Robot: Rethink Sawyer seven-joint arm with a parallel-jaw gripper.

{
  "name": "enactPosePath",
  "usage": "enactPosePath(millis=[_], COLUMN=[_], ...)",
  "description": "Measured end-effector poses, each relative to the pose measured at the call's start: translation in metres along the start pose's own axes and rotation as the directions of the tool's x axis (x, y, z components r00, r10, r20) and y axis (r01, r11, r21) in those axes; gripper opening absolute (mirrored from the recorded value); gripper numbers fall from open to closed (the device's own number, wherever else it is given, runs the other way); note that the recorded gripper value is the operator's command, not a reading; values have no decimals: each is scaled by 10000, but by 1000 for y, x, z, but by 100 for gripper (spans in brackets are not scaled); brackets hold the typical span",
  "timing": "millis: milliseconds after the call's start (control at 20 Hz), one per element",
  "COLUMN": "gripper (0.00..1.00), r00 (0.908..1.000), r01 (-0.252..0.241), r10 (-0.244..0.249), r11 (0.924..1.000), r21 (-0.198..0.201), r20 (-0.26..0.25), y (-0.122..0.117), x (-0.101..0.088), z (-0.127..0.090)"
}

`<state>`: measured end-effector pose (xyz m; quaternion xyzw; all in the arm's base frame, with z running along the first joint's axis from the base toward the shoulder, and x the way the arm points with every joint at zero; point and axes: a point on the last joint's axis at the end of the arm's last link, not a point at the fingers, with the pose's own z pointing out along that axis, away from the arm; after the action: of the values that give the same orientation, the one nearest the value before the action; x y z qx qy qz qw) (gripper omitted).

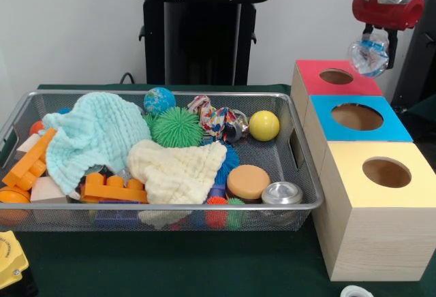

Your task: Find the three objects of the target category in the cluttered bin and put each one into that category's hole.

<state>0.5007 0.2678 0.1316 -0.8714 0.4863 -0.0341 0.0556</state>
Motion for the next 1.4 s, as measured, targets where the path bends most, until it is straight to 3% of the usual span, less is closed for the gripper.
enactPosePath(millis=[300, 600, 1000, 1400], gripper=[0, 0, 0, 0], r00=[9994, 9982, 9945, 9866], r01=[-308, -589, -1045, -1628], r10=[309, 594, 1043, 1631], r11=[9995, 9961, 9883, 9809], r21=[-103, -653, -1113, -1061], r20=[132, 55, -75, -59], y=[-5, -3, -7, -31], x=[-6, -4, 16, 40], z=[-8, -12, -9, -3])
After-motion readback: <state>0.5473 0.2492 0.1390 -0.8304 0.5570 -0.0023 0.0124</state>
